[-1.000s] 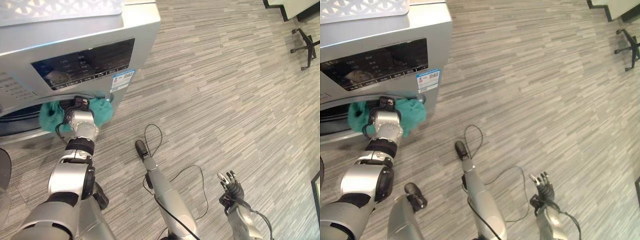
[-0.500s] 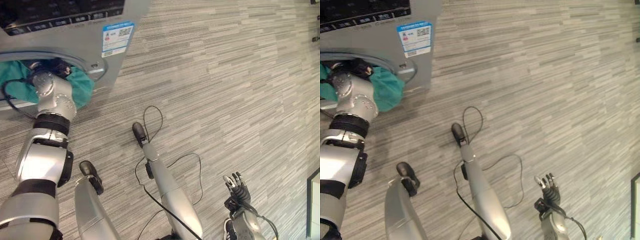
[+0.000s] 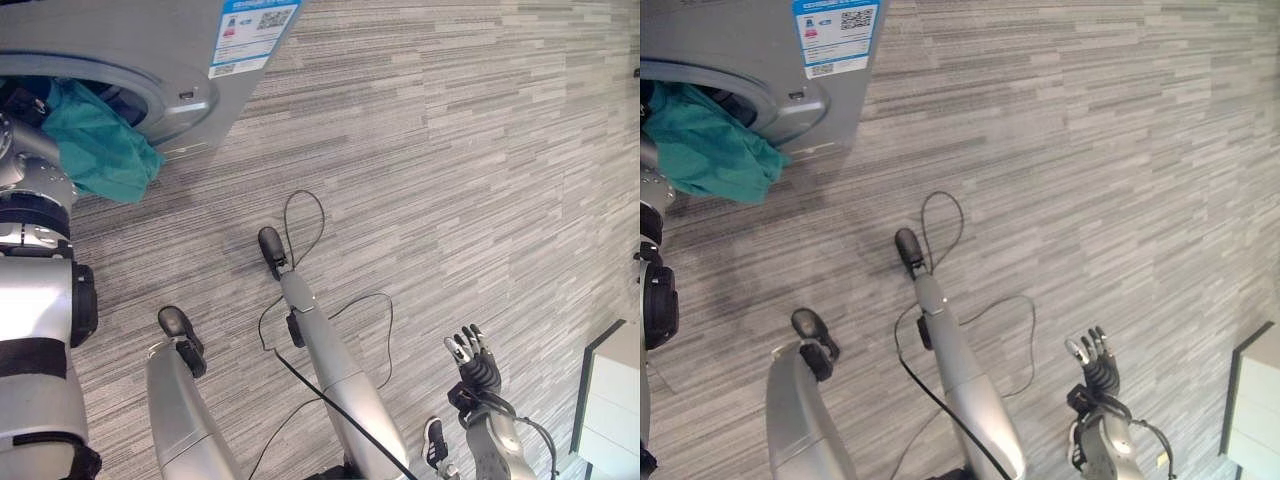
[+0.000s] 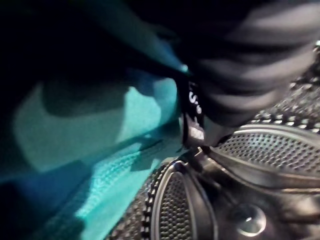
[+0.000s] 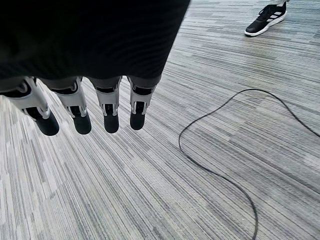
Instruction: Grab the laundry basket,head to the washer,open it,put in the laundry and shut it.
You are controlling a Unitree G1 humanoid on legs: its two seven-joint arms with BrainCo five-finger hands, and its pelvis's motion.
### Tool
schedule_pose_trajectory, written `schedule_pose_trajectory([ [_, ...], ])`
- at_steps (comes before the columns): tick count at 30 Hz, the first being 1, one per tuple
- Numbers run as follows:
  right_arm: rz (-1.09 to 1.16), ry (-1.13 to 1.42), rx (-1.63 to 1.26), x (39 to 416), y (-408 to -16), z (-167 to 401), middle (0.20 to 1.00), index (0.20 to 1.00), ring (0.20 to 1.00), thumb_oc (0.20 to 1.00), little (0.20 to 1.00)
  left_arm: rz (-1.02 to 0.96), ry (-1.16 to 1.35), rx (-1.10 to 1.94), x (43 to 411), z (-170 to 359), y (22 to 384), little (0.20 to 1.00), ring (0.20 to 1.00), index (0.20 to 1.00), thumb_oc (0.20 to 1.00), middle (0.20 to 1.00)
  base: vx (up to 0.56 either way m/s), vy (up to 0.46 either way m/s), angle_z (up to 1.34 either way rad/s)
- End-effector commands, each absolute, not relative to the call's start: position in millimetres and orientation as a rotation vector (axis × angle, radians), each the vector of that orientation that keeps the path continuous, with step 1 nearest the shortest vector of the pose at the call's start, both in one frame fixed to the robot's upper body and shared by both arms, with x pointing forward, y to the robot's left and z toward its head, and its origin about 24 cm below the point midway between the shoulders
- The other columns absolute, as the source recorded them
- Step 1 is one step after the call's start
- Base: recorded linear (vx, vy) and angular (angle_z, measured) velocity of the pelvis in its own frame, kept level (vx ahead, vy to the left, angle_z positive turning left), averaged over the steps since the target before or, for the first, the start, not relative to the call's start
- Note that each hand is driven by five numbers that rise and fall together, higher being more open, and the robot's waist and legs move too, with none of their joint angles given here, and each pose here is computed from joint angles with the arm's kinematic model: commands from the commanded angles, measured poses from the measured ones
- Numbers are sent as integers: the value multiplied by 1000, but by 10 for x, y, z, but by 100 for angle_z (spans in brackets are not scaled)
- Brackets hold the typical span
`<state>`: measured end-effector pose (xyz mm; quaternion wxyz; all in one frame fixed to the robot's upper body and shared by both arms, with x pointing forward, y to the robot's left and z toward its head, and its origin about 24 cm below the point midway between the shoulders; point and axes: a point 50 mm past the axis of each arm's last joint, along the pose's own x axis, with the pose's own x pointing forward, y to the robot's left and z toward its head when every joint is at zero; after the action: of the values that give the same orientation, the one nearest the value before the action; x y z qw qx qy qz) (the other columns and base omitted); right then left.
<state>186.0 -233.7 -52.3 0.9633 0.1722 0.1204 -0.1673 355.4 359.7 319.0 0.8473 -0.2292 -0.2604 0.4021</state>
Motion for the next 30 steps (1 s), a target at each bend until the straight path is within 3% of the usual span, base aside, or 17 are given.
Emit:
schedule_pose_trajectory([
  [1,-414,146,275,1908,-2681,-322,1000,1000,1000,1000,1000,831,-823,-440,3228,3780,3709,200,200,200,200,200,0,0,0],
  [7,-395,128,273,1979,-2685,-273,1000,1000,1000,1000,1000,553,-1097,-509,3105,4479,3177,200,200,200,200,200,7,8,-3],
  [12,-387,123,248,1994,-2685,-241,1000,1000,1000,1000,1000,487,-1034,-564,3290,4372,3010,200,200,200,200,200,4,46,5],
  [14,-375,116,250,2013,-2670,-227,1000,1000,1000,1000,1000,495,-998,-574,3347,4292,3019,407,407,407,407,407,-10,36,4],
  [15,-367,115,251,2024,-2656,-225,1000,1000,1000,1000,1000,523,-966,-558,3378,4231,3055,1000,1000,1000,1000,1000,-5,35,1],
  [19,-353,108,247,2035,-2655,-205,1000,1000,1000,1000,1000,582,-887,-495,3436,4105,3145,1000,1000,1000,1000,1000,-1,14,-8],
  [24,-334,109,228,2044,-2670,-190,1000,1000,1000,1000,1000,699,-614,-139,3587,3633,3356,1000,1000,1000,1000,1000,-2,2,-1],
  [30,-310,111,241,2071,-2637,-189,1000,1000,1000,1000,1000,689,-510,-144,3691,3208,3373,1000,1000,1000,1000,1000,0,0,0],
])
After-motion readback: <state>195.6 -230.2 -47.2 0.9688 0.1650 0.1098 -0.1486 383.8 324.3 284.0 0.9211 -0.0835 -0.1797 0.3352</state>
